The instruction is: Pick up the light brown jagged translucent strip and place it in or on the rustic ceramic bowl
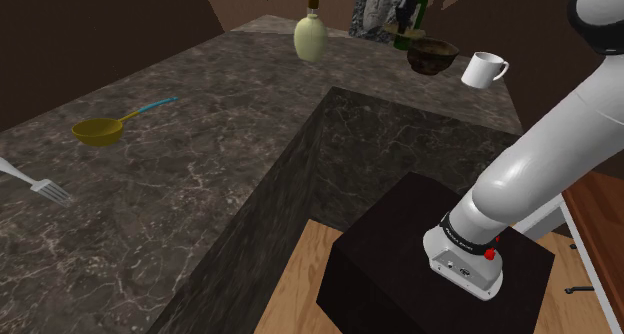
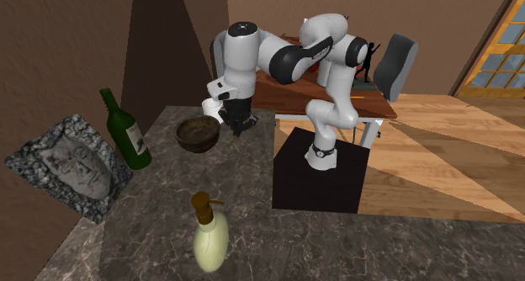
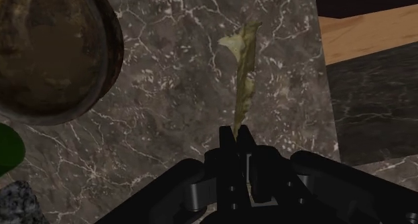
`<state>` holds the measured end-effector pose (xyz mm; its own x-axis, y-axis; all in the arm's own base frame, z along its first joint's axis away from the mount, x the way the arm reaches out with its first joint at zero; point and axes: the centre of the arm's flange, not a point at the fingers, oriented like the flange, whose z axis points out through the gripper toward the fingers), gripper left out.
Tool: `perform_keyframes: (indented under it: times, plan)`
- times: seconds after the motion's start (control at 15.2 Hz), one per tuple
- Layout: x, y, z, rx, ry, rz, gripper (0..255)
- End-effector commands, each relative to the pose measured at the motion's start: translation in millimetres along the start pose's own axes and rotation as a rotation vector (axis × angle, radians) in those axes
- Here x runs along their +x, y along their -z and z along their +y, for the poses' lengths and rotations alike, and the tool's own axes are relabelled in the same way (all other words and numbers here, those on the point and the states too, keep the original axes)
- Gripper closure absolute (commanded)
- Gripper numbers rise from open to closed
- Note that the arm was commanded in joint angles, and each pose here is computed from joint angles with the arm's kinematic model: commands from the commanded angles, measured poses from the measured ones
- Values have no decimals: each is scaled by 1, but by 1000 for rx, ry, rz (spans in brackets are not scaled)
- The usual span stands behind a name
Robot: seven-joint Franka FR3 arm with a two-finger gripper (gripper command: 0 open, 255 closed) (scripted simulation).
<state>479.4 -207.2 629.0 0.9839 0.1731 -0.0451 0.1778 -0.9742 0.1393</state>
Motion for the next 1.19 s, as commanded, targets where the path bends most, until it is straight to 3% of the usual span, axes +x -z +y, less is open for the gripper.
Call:
perform_keyframes:
  times: [0.0,0.99,1.12]
  plan:
    - [-8,-3,23,0,1,0,255]
    - [-73,-38,214,0,1,0,255]
    - [-72,-48,213,0,1,0,255]
